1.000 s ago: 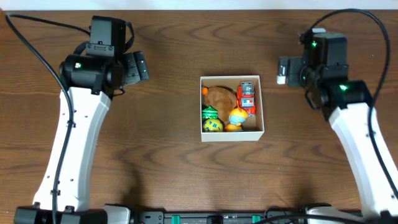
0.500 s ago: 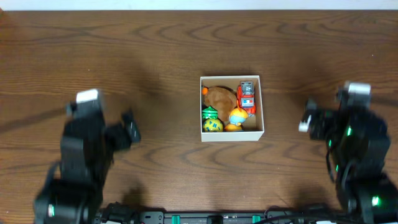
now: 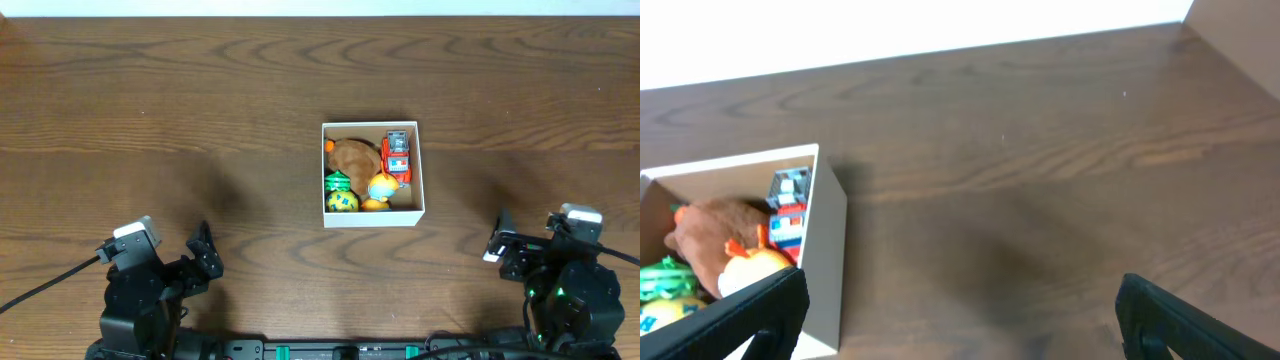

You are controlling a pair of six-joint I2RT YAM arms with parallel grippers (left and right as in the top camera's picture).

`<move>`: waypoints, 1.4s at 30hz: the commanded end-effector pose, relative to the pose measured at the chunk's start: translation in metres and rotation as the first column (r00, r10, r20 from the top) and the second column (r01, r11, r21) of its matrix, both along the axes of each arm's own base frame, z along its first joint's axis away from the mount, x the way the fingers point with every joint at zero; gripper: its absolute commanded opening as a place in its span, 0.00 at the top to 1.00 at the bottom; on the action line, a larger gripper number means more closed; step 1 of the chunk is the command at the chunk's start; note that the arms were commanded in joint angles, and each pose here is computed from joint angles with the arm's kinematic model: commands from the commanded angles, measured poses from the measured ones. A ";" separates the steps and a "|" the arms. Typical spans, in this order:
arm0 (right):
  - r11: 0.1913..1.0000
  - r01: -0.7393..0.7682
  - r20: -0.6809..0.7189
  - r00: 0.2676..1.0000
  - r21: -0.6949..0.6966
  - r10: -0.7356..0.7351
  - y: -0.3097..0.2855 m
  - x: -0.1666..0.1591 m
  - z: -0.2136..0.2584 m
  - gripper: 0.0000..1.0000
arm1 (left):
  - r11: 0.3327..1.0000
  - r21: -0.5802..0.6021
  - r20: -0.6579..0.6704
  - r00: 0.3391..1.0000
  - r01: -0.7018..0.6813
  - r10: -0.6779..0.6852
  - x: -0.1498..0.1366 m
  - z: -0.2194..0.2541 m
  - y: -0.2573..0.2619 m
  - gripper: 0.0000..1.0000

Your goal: Pack container

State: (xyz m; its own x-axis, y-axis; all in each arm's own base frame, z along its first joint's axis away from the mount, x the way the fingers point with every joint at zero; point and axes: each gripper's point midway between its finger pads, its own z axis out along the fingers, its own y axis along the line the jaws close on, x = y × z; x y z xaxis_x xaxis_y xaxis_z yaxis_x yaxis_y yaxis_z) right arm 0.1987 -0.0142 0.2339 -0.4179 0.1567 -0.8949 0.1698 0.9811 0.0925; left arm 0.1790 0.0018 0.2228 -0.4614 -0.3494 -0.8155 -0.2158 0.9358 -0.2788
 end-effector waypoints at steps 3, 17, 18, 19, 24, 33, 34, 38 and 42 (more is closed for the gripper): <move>1.000 0.001 -0.060 0.998 0.007 -0.001 0.001 -0.007 -0.015 0.01 | 1.000 -0.008 0.002 1.000 -0.006 0.006 0.001 -0.001 0.000 0.02; 1.000 0.003 -0.212 0.977 -0.016 -0.007 -0.003 -0.031 -0.047 0.01 | 1.000 -0.008 0.002 1.000 -0.006 0.006 0.001 -0.001 0.000 0.02; 1.000 0.001 -0.186 0.983 -0.007 -0.002 -0.002 -0.028 -0.043 0.01 | 1.000 -0.008 0.002 1.000 -0.006 0.006 0.001 -0.001 0.000 0.02; 1.000 -0.005 -0.152 0.988 0.004 0.005 0.000 -0.026 -0.038 0.01 | 1.000 -0.008 0.002 1.000 -0.006 0.006 0.001 -0.001 0.000 0.02; 0.989 -0.146 0.042 0.988 -0.024 0.146 0.020 -0.007 -0.028 0.01 | 1.000 -0.008 0.002 1.000 -0.006 0.006 0.001 -0.001 0.000 0.02; 0.950 -0.275 0.376 0.873 -0.147 0.311 0.047 0.029 -0.024 0.01 | 1.000 -0.008 0.002 1.000 -0.006 0.006 0.001 -0.001 0.000 0.02; 0.949 -0.271 0.401 0.860 -0.161 0.314 0.048 0.033 -0.024 0.01 | 1.000 -0.008 0.002 1.000 -0.006 0.006 0.001 -0.001 0.000 0.02; 0.945 -0.244 0.487 0.812 -0.217 0.321 0.047 0.039 -0.017 0.01 | 1.000 -0.008 0.002 1.000 -0.006 0.006 0.001 -0.001 0.000 0.02; 0.948 -0.207 0.485 0.821 -0.240 0.302 0.041 0.045 -0.033 0.01 | 1.000 -0.008 0.002 1.000 -0.006 0.006 0.001 -0.001 0.000 0.02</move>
State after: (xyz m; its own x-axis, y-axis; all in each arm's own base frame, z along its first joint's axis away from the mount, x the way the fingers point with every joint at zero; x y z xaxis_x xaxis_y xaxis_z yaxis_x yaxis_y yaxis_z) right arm 0.2400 0.0315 0.2167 0.1195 -0.0151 -0.9927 -0.1410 0.9895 -0.0321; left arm 0.1792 0.0018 0.2220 -0.4623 -0.3515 -0.8140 -0.2176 0.9350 -0.2802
